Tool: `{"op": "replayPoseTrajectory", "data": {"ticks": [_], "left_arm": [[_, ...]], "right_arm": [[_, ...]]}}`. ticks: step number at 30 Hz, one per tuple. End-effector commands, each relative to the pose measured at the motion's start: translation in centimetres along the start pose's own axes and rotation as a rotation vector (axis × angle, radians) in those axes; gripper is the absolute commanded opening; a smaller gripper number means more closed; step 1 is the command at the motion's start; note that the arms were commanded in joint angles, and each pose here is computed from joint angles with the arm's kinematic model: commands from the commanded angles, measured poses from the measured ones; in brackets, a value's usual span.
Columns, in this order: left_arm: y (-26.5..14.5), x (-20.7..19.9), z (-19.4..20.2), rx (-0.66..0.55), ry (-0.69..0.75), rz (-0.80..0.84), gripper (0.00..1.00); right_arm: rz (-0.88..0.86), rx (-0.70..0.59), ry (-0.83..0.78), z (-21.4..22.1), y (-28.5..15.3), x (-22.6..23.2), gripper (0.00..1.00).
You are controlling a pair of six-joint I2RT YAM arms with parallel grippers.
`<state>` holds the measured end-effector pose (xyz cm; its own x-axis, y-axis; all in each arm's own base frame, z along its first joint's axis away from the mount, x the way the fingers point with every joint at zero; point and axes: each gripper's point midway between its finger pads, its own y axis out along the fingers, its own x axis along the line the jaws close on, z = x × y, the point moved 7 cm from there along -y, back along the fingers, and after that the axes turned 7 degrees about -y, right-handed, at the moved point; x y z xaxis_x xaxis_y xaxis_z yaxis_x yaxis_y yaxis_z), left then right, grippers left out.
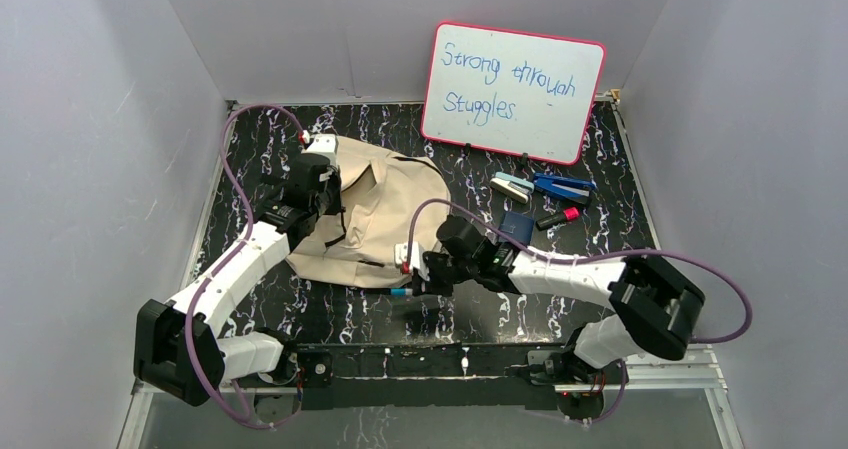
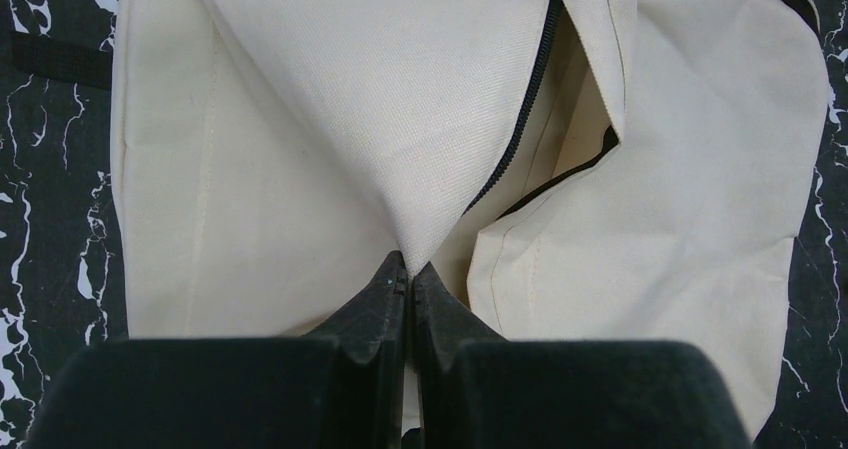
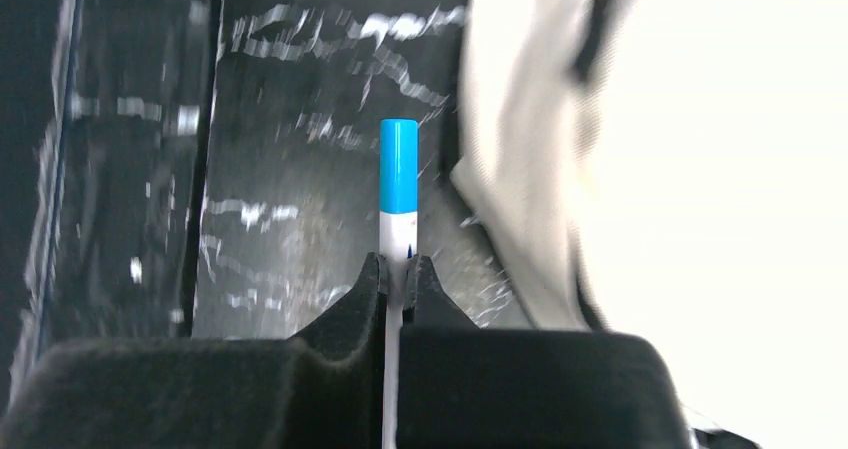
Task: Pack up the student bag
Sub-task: Pick up the stationery from the center of the board, then place the stationery in the student bag.
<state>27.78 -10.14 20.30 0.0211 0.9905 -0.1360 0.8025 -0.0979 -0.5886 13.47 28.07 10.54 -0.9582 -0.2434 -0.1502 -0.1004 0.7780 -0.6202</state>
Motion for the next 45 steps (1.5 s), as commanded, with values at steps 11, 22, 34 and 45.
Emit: {"op": "replayPoseTrajectory", "data": {"ticks": [11, 22, 34, 45], "left_arm": [[-1.1, 0.1, -0.9, -0.057, -0.038, 0.018, 0.0], [-1.2, 0.0, -0.9, -0.06, -0.042, 0.035, 0.0], [-1.2, -0.1, -0.9, -0.059, -0.036, 0.041, 0.0], [-1.1, -0.1, -0.9, -0.056, -0.036, 0.042, 0.0]], "right_arm": [[0.583, -0.409, 0.847, -10.8, -2.2, -9.0, 0.0], [0.546, -0.42, 1.47, -9.1, 0.8, -14.6, 0.0], [0.442, -0.497, 1.434, -9.8, 3.1, -18.3, 0.0], [0.381, -0.534, 1.41, -10.5, 4.1, -19.1, 0.0]]}}
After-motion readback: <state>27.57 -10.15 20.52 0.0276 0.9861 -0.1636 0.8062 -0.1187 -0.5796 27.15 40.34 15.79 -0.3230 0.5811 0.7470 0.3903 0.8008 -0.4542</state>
